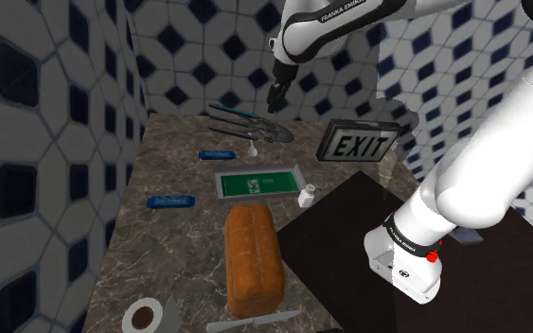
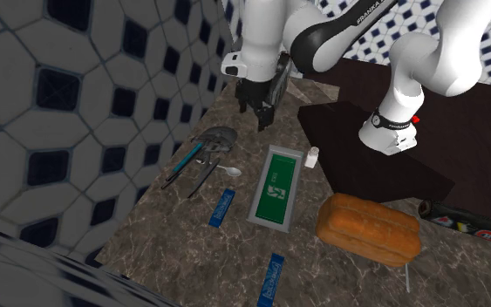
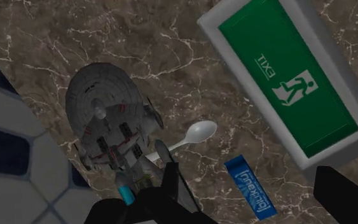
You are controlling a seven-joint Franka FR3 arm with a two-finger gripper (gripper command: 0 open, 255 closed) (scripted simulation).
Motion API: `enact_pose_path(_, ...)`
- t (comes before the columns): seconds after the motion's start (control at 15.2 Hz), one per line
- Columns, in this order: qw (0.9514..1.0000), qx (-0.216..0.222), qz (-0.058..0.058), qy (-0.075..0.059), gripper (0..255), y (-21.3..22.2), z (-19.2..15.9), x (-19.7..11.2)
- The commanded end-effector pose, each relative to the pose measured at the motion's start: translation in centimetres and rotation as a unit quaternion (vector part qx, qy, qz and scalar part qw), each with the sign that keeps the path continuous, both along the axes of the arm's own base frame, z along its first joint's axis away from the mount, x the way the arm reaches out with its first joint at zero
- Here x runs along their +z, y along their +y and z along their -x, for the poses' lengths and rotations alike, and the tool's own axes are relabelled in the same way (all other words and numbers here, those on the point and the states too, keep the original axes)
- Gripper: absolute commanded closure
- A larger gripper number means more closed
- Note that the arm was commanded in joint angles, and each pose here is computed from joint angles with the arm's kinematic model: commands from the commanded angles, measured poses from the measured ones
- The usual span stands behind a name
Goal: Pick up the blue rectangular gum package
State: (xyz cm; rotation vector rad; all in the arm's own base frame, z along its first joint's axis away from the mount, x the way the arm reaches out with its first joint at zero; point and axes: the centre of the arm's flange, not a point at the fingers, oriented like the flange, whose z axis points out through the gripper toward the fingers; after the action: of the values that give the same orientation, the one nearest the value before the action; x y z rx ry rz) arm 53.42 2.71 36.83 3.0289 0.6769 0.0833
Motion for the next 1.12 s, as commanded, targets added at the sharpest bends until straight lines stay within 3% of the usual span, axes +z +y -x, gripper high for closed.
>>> enact_pose_path(0.0,0.9997,0.023,0.0,0.002,0,1.0,-1.5,-2.1)
enact_pose_path(0.53,0.9938,0.111,0.002,0.011,0,5.5,-7.0,-10.0)
enact_pose_path(1.06,0.9799,0.198,0.003,0.02,0,10.9,-11.5,-17.9)
